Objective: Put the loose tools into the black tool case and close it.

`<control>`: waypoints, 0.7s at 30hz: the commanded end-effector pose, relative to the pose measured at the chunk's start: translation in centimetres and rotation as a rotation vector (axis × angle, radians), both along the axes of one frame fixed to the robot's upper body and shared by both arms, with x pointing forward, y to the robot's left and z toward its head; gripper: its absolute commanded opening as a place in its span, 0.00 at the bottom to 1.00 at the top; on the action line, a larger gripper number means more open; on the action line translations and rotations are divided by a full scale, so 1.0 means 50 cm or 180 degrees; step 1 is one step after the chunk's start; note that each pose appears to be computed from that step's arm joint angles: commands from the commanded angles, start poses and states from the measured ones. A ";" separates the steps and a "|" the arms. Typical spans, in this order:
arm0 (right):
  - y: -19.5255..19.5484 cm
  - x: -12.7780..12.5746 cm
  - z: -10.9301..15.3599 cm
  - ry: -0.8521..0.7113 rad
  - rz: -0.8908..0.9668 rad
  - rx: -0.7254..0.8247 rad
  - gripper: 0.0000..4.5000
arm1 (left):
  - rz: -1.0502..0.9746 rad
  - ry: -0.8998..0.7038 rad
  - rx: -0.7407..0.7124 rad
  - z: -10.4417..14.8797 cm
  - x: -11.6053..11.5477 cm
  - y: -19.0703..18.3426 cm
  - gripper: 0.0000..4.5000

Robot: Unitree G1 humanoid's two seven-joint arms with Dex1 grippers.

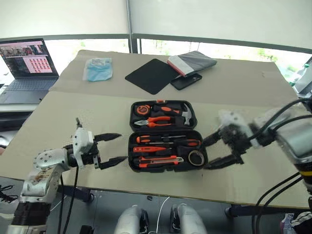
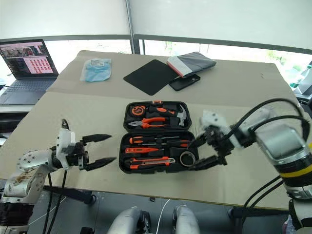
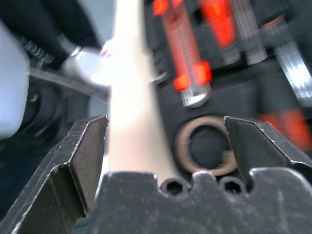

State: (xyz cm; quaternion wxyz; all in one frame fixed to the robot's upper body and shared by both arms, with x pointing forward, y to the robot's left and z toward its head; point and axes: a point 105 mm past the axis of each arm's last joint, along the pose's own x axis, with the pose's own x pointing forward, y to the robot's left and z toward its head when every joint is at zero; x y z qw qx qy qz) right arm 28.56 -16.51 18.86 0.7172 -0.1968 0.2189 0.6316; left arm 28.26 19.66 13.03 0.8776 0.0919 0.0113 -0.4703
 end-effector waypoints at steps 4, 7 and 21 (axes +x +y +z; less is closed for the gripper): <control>-0.099 0.117 -0.042 -0.0822 -0.1049 -0.0079 0.76 | 0.0948 0.0264 -0.0032 -0.019 0.066 0.030 0.74; -0.100 0.155 -0.071 -0.1192 -0.1188 -0.0167 0.52 | 0.1164 0.0337 0.0039 -0.028 0.097 0.026 0.48; 0.037 0.150 -0.145 -0.1363 -0.0763 0.0395 0.01 | 0.0667 0.0623 0.0100 -0.073 0.132 -0.082 0.00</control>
